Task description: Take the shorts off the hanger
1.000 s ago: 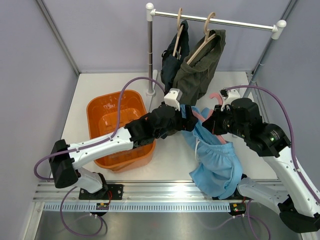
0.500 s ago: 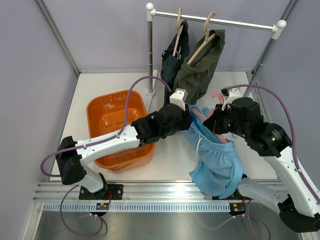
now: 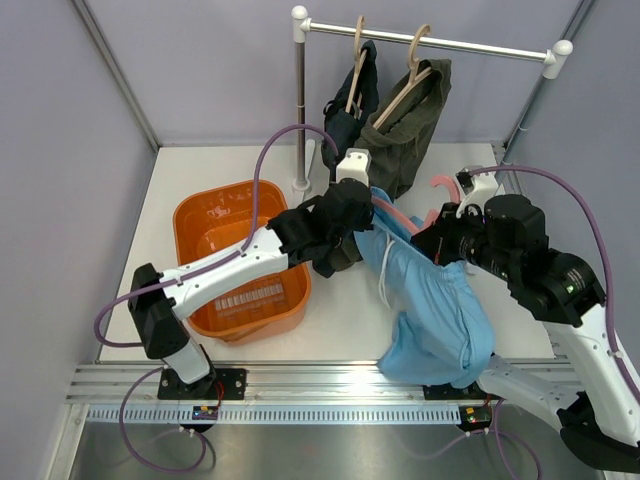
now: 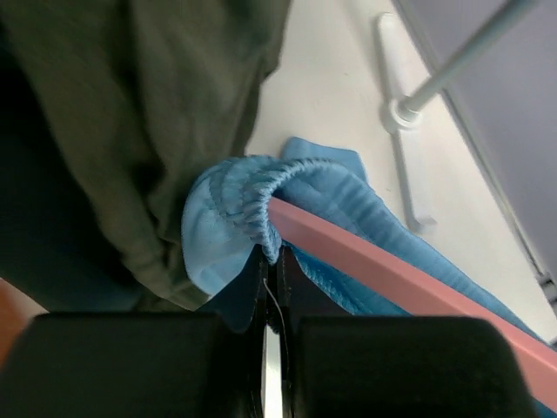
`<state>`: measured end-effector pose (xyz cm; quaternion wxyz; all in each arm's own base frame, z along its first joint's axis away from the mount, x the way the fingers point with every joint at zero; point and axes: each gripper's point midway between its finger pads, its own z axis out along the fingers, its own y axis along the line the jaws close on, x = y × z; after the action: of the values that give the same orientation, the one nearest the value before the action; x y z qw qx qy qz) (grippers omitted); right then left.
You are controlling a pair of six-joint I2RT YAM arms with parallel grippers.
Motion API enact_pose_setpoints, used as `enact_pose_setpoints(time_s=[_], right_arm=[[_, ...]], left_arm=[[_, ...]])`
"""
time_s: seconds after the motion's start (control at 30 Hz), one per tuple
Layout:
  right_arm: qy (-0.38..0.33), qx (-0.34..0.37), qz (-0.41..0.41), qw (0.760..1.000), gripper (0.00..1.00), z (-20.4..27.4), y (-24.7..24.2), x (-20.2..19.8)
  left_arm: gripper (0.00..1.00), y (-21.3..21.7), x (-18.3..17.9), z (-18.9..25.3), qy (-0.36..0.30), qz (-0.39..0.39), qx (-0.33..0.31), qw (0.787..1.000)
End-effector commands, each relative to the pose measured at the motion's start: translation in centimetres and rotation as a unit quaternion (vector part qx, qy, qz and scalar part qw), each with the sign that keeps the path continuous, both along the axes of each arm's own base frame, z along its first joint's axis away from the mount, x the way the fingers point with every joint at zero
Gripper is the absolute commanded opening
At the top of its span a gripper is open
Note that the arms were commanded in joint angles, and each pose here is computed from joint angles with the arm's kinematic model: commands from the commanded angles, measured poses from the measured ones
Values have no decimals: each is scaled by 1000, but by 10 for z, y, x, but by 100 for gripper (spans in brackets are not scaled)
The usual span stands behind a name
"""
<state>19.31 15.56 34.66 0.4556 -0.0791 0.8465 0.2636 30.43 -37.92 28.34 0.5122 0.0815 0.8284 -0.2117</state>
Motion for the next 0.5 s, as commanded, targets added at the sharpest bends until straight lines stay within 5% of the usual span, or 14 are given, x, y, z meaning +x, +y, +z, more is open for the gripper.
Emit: enact_pose_setpoints(time_s=[0.0,0.47], right_arm=[[-26,30,43,998,0,28,2,-25],[-104,63,3,993,0,68,-22,-32]], left_arm=[[0,33,39,0,-24,79,42,996],[0,16,31,-43,26,-9,40,999]])
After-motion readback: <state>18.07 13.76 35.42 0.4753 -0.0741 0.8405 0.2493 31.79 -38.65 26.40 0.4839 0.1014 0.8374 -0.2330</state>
